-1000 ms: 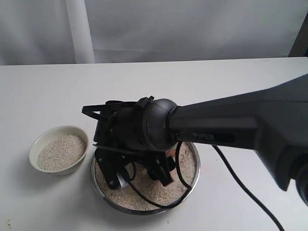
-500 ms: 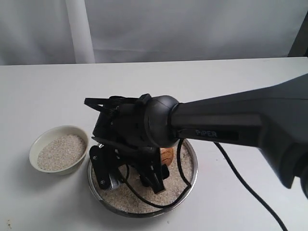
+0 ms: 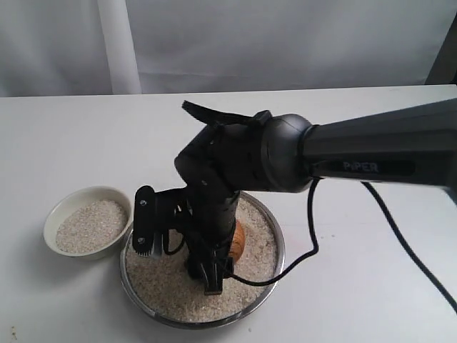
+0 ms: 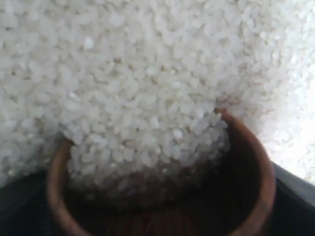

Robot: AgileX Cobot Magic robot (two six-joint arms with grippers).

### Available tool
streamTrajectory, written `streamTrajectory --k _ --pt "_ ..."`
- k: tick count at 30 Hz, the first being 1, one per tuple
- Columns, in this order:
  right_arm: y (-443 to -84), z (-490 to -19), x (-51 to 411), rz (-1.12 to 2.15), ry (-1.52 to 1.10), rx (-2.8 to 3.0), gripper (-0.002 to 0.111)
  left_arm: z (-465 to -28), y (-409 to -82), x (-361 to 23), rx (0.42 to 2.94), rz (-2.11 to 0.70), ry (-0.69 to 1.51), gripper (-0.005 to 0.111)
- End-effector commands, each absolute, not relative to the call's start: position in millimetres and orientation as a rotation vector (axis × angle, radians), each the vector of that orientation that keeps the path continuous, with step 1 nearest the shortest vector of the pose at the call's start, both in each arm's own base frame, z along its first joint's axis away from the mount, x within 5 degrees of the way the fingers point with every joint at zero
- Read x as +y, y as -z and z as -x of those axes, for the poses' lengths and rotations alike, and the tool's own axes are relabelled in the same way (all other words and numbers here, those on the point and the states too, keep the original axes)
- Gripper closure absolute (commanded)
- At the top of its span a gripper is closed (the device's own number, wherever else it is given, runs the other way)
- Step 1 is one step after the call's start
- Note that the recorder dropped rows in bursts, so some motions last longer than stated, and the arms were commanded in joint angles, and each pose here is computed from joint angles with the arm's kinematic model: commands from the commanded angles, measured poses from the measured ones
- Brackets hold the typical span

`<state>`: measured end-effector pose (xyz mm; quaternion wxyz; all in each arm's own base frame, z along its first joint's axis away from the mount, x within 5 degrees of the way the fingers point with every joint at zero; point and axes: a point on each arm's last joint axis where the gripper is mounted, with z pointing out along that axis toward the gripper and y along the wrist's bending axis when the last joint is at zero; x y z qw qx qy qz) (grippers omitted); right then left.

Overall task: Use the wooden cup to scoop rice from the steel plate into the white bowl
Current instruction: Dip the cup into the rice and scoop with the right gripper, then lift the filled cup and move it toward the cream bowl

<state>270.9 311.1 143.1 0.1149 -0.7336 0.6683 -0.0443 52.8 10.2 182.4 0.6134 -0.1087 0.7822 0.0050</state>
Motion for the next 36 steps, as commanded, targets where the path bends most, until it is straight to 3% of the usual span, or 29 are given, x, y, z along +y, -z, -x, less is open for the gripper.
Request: streamTrajectory --k 1,24,36 --pt "-146.1 -269.5 298.9 2.042 0.032 1.949 0.108 -53.0 -183.3 9.6 1.797 0.248 0.001 0.107" --pt "-174.1 -251.5 269.3 1.569 -0.129 1.846 0.108 -53.0 -183.3 9.6 1.797 0.248 0.001 0.107" --pt "-171.1 -248.2 264.8 1.543 -0.127 1.840 0.108 -53.0 -183.3 9.6 1.797 0.248 0.001 0.107"
